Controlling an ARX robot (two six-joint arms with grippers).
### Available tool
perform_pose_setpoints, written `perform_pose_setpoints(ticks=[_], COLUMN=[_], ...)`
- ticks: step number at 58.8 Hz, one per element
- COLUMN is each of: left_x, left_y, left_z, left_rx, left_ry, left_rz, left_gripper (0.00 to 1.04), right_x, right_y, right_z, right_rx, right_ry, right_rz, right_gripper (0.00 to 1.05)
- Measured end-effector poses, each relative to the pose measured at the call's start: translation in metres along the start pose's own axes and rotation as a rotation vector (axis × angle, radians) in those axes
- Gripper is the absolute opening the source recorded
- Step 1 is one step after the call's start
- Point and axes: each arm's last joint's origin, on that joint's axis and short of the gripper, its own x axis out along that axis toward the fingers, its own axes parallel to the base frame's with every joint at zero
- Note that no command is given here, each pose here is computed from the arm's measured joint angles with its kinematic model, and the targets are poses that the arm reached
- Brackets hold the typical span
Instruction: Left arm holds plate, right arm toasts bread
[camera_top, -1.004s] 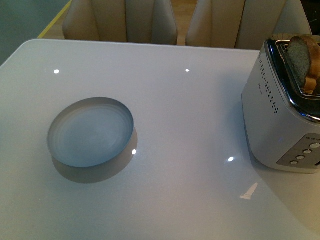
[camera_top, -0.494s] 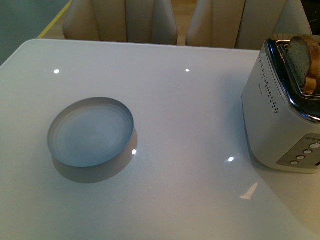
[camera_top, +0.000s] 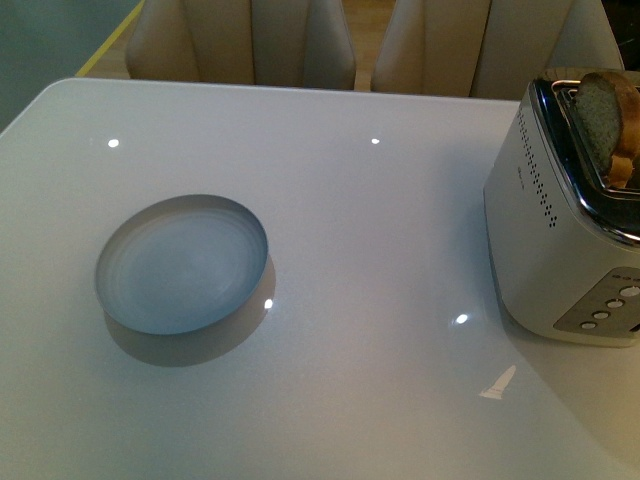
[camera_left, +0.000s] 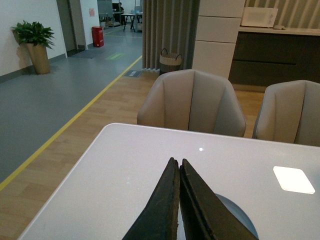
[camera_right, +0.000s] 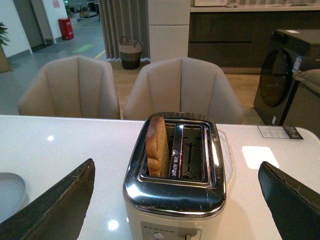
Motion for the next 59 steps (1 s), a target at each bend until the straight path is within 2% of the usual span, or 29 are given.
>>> perform_pose_setpoints(ticks=[19,23,48,59], left_x=[-0.006,-0.012,-0.017,-0.017], left_y=[0.000,0.000,0.000,0.000], left_z=[0.000,-0.005,-0.003,-0.003], left_rx=[0.000,0.000,0.000,0.000], left_ry=[0.000,0.034,0.005,0.005], left_rz=[0.000,0.000,0.000,0.000], left_gripper=[0.03,0.03,0.04,0.37], right_x=[0.000,0.000,0.000,0.000], right_y=[0.000,0.000,0.000,0.000], right_z=[0.000,0.000,0.000,0.000], right_rx=[0.000,0.000,0.000,0.000], right_ry=[0.000,0.000,0.000,0.000], right_rz=[0.000,0.000,0.000,0.000], right_gripper=[0.96,0.96,0.96,0.96])
